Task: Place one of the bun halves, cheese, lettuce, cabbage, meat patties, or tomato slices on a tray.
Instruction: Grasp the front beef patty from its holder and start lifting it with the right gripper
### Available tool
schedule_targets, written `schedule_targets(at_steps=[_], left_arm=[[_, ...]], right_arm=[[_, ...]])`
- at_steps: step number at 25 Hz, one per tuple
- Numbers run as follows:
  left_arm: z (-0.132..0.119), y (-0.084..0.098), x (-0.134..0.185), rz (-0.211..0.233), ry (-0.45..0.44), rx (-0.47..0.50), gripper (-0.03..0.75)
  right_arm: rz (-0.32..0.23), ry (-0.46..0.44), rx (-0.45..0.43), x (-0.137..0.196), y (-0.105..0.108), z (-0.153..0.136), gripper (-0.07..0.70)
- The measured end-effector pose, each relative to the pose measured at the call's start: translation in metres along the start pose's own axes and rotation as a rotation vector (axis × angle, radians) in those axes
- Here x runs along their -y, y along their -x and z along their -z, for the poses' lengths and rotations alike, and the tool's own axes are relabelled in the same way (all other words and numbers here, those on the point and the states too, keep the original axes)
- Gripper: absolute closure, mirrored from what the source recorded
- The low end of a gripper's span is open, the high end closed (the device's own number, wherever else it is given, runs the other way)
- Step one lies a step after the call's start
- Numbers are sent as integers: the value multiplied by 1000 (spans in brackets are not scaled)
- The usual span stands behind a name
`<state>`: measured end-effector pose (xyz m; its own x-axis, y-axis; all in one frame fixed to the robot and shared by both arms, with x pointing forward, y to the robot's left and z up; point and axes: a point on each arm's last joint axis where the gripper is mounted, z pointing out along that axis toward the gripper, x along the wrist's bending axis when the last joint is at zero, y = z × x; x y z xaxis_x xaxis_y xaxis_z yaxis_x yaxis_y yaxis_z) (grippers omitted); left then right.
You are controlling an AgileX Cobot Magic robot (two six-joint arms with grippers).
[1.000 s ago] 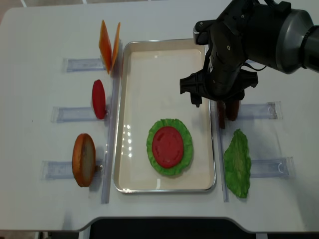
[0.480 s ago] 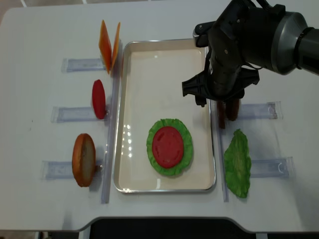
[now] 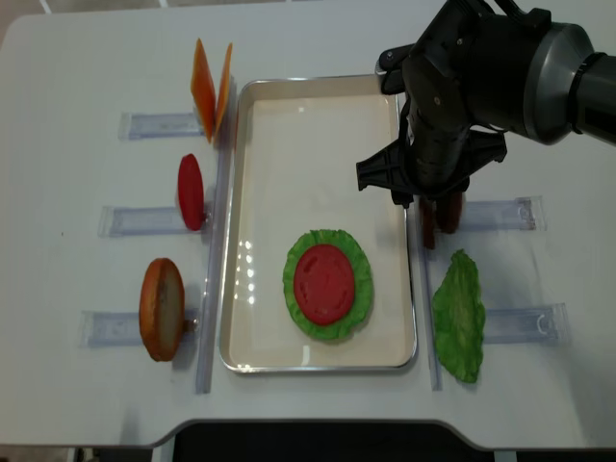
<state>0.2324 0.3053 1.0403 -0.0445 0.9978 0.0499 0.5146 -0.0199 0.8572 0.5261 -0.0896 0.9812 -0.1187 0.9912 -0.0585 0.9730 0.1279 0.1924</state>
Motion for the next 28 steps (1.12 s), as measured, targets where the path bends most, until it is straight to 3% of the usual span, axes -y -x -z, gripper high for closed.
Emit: schedule_targets(at_steps=[15, 28], left_arm=[[0, 0, 0, 0, 0, 0, 715], [0, 0, 0, 0, 0, 0, 715]], right_arm=[[19, -8, 12, 1, 1, 0, 490], [40, -5, 27, 0, 2, 0, 505]])
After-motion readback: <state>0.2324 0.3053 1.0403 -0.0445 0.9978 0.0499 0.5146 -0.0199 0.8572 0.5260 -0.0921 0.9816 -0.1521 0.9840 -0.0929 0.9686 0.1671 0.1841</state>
